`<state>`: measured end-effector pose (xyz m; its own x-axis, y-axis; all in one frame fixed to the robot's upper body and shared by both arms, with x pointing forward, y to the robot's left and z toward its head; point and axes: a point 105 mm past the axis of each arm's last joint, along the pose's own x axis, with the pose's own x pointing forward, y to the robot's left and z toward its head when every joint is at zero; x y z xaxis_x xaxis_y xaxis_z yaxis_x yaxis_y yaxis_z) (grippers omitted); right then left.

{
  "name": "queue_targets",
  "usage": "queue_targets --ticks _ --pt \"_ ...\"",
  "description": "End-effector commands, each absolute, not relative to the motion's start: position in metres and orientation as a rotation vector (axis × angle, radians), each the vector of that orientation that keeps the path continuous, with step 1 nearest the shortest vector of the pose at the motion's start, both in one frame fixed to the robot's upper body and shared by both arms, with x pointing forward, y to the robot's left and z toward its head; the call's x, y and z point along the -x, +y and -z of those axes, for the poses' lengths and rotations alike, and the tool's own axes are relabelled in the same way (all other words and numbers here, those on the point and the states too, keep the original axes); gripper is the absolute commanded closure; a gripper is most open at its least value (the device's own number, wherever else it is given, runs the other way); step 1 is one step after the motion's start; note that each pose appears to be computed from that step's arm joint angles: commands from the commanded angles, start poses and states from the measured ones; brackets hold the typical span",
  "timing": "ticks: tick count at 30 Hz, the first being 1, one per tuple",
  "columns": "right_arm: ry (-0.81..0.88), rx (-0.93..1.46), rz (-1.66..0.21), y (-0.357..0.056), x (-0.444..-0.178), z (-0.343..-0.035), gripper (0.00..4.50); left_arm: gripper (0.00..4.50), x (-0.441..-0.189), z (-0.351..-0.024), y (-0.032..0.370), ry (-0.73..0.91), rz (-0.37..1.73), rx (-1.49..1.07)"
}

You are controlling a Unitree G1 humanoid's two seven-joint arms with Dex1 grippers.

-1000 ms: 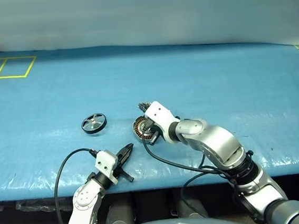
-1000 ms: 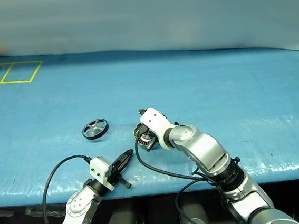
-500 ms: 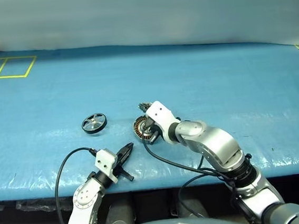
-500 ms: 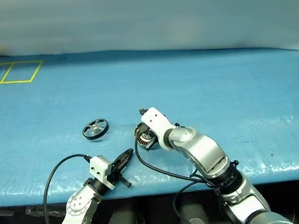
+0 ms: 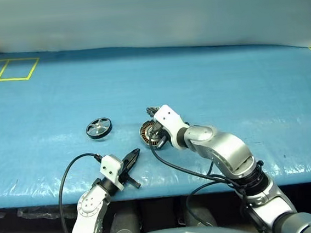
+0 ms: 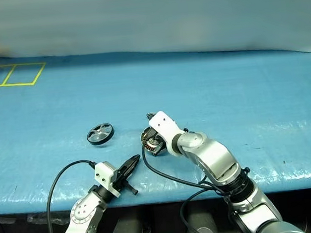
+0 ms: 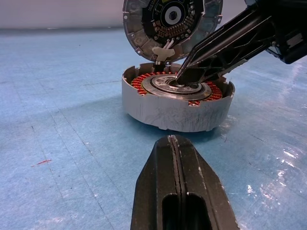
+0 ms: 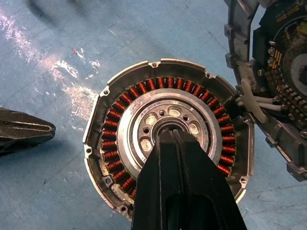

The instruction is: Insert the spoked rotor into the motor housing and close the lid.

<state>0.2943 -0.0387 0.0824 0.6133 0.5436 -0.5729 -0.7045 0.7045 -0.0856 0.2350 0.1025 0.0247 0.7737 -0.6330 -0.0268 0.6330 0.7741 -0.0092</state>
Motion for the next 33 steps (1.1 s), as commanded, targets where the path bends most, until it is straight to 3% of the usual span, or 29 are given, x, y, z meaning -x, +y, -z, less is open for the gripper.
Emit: queue_targets --ticks 1,19,33 --pt "0.617 0.303 -0.684 -0.052 -0.294 -0.067 4.47 4.5 -0.234 -0.032 0.096 0.005 0.704 0.015" --pt "0.753 0.245 -0.661 -0.058 -0.274 -0.031 4.47 4.5 -0.233 -0.032 0.092 0.007 0.713 0.022" --pt "0.501 0.213 -0.806 -0.029 -0.283 -0.079 4.47 4.5 -0.233 -0.032 0.088 0.009 0.72 0.032"
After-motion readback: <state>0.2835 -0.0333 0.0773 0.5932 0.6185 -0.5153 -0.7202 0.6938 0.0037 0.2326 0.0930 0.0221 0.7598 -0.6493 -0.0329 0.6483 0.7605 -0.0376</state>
